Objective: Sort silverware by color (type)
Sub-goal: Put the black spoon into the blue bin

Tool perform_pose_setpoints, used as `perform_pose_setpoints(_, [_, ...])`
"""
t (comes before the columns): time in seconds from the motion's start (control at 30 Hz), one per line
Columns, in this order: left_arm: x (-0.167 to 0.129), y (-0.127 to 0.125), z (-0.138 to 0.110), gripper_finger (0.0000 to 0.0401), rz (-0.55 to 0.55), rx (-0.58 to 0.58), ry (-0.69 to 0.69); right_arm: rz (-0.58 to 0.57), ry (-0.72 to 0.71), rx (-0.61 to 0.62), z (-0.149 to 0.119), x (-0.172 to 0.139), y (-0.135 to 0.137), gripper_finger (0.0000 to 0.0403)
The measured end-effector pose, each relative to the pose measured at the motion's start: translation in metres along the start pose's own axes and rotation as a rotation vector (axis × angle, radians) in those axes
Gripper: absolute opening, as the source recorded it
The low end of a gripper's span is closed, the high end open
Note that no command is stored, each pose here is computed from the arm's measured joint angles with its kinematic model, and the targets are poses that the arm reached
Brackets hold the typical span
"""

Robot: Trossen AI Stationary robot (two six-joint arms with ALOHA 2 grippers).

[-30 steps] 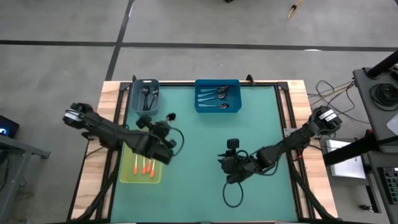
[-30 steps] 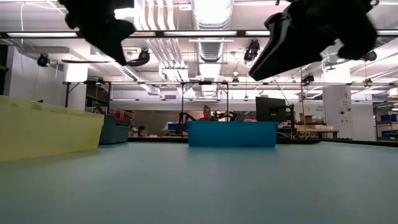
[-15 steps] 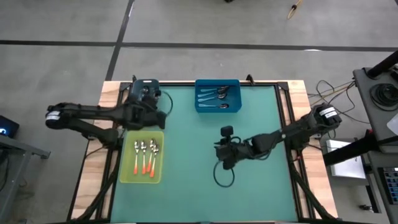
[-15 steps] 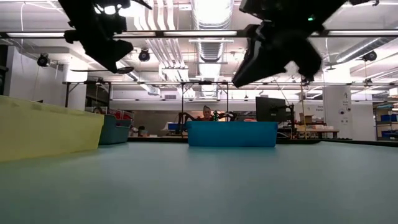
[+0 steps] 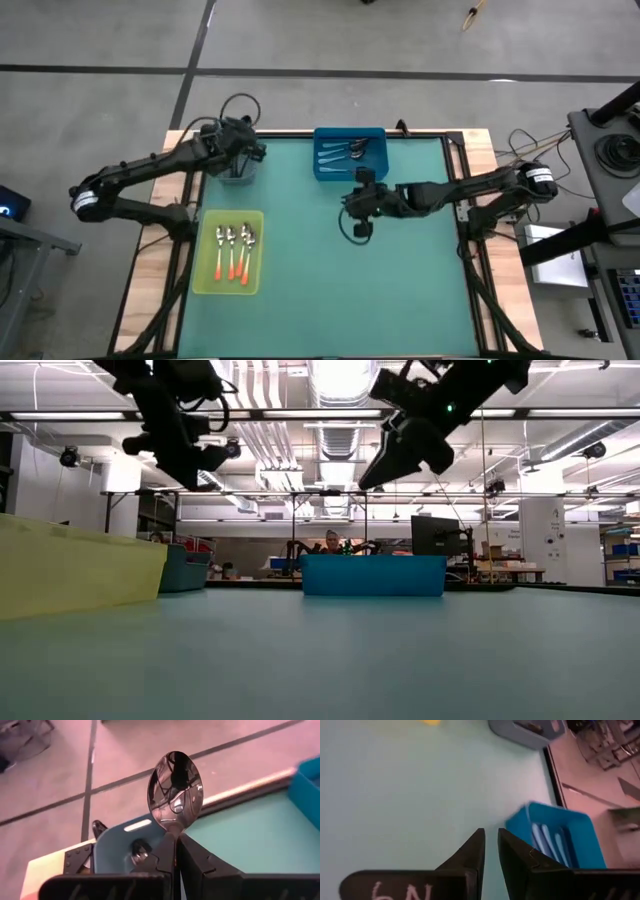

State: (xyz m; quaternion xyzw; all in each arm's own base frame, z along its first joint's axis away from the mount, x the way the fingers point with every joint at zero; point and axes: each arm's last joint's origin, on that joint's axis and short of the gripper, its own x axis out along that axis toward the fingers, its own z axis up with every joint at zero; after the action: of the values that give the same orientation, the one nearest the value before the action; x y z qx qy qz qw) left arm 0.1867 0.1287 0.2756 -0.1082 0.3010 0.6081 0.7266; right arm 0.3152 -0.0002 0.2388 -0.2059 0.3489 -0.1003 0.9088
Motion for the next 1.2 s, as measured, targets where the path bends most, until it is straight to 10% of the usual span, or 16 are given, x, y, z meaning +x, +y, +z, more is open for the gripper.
perform_pose_setpoints(0.63, [0.087, 0.016, -0.005, 0.0, 0.18, -0.166, 0.199, -0.035, 0.083, 0.124, -0.066, 0.001, -0.051, 0.0043])
perform_pose_setpoints(1.2, [0.124, 0.017, -0.023, 0.0, 0.277, -0.153, 0.308, -0.02, 0.046, 0.145, -0.069, 0.003, -0.056, 0.0043])
